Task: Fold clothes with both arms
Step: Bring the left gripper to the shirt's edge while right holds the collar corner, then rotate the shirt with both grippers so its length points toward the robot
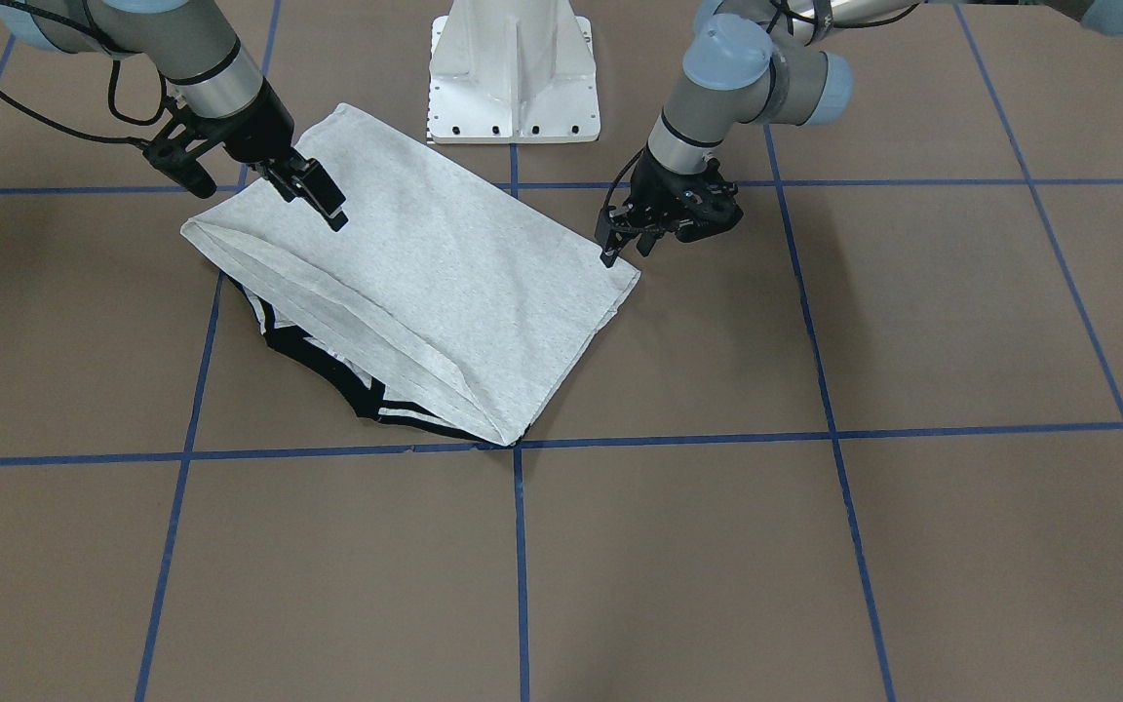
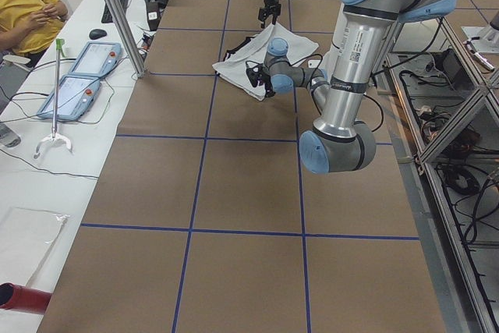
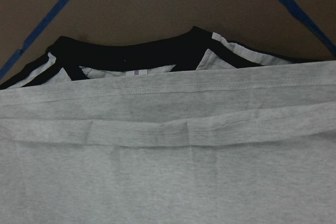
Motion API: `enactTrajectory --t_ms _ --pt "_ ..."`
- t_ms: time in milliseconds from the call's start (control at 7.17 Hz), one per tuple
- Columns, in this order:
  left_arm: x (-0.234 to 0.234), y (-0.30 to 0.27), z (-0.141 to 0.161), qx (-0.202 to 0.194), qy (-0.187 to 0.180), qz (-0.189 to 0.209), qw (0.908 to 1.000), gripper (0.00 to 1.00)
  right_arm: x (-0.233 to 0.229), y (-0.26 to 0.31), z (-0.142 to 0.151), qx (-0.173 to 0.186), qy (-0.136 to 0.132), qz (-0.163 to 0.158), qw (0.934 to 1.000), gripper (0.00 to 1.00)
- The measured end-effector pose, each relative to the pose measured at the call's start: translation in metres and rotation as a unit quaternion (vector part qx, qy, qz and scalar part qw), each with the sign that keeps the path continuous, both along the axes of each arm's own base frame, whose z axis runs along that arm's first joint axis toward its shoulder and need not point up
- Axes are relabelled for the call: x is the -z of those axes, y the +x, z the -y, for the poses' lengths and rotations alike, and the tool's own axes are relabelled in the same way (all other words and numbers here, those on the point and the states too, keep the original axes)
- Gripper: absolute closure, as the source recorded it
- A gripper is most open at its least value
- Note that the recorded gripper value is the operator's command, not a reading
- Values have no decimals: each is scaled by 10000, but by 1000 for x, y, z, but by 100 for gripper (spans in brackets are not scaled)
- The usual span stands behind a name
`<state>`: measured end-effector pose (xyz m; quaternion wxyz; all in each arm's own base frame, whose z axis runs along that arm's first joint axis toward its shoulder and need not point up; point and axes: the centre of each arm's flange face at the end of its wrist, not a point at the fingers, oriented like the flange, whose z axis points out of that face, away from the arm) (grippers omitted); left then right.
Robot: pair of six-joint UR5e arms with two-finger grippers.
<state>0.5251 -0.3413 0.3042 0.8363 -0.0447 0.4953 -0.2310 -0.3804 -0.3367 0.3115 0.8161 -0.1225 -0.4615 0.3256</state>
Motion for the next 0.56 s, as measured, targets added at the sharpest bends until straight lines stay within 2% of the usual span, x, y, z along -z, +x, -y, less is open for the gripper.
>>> enactTrajectory --t_ms 279,558 --pt "-6 14 3 55 32 117 9999 100 0 0 1 -8 2 -3 10000 0" --pt "-8 12 13 147 144 180 9996 100 1 0 1 -10 9 6 10000 0"
